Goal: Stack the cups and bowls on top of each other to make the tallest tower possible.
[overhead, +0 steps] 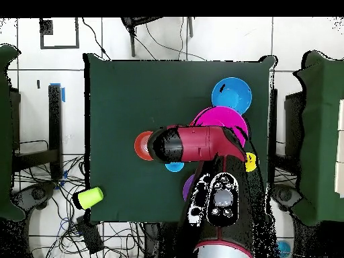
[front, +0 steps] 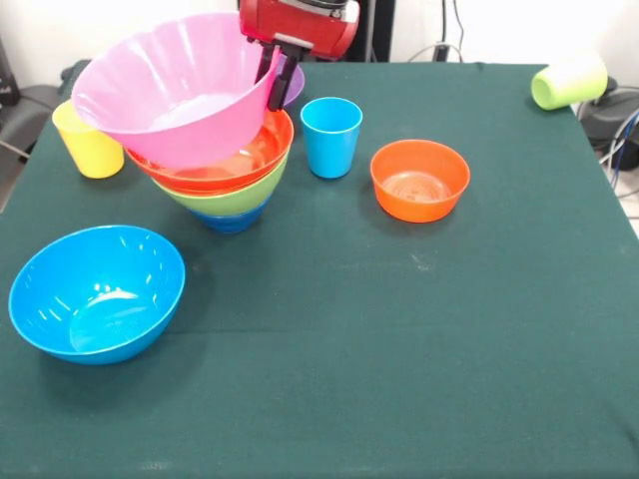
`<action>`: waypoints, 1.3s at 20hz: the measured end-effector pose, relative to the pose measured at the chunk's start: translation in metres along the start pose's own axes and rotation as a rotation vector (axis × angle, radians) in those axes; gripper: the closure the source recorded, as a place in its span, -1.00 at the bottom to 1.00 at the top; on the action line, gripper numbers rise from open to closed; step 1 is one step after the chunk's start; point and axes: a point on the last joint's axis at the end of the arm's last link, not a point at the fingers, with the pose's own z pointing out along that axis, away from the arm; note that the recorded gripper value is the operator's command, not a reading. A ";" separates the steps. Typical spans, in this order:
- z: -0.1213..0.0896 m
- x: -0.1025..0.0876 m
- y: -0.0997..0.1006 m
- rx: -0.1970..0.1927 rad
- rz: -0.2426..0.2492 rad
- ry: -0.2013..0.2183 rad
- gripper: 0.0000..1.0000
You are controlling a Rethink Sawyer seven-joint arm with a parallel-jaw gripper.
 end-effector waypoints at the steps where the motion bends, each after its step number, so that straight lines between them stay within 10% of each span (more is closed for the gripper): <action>1: 0.002 0.001 0.001 0.000 -0.002 -0.001 1.00; 26: 0.033 0.015 0.018 0.010 -0.038 -0.009 1.00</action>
